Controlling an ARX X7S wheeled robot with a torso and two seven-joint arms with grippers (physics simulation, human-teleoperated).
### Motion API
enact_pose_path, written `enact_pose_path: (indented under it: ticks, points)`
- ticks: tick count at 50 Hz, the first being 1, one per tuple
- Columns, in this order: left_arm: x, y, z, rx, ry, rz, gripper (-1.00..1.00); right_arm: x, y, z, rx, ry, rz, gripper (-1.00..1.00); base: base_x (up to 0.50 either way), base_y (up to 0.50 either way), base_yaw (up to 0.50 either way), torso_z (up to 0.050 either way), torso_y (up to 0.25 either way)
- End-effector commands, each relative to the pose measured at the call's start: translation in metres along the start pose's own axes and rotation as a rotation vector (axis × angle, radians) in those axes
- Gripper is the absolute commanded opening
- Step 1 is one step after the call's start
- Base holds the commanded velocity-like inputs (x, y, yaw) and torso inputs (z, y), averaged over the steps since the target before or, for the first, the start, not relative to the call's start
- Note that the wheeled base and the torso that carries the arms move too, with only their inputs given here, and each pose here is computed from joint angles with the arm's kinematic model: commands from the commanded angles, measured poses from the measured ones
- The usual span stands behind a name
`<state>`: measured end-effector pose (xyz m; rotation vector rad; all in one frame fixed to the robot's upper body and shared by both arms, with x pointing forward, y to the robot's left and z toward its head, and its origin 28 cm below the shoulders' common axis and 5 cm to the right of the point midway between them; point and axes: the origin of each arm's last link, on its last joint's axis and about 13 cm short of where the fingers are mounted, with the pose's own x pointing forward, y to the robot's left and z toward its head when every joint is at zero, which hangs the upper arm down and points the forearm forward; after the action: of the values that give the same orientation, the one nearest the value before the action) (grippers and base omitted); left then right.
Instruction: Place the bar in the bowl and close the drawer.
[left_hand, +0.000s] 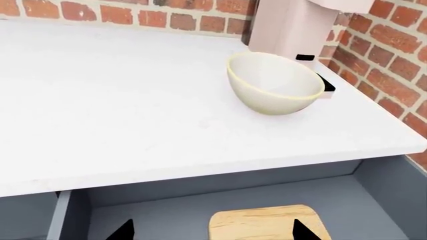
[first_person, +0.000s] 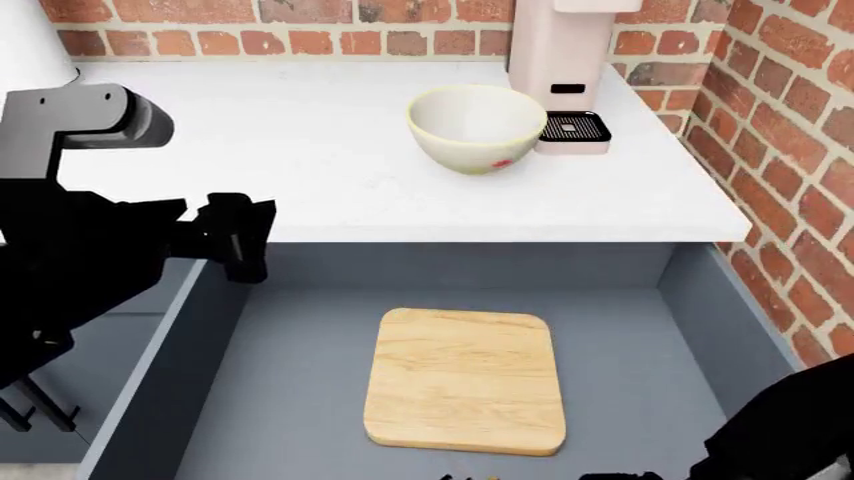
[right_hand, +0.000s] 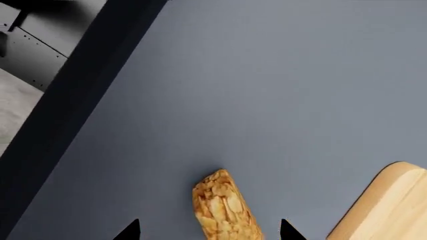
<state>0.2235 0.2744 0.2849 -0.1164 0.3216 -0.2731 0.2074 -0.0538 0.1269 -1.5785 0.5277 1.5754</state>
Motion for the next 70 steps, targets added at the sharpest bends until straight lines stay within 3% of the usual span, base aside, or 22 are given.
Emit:
enact_pose_path:
  ticks: [1,17,40,70]
  points:
    - [0.001,0.000,0.000,-0.001,0.003,-0.002,1.00,0.003,0.002,-0.008,0.024,0.021,0.021,1.00,0.00,0.00,0.00,0.000,0.000]
    - [0.001,-0.001,-0.001,-0.001,0.008,-0.005,1.00,0.001,-0.005,-0.023,0.054,0.044,0.015,1.00,0.00,0.00,0.00,0.000,0.000]
    - [0.004,0.001,-0.003,-0.002,0.016,-0.008,1.00,-0.008,-0.021,-0.024,0.033,0.044,-0.038,1.00,0.00,0.00,0.00,0.000,0.000]
    - [0.005,0.004,-0.006,-0.010,0.024,-0.003,1.00,0.022,-0.017,-0.023,0.013,0.018,0.034,1.00,0.00,0.00,0.00,0.000,0.000]
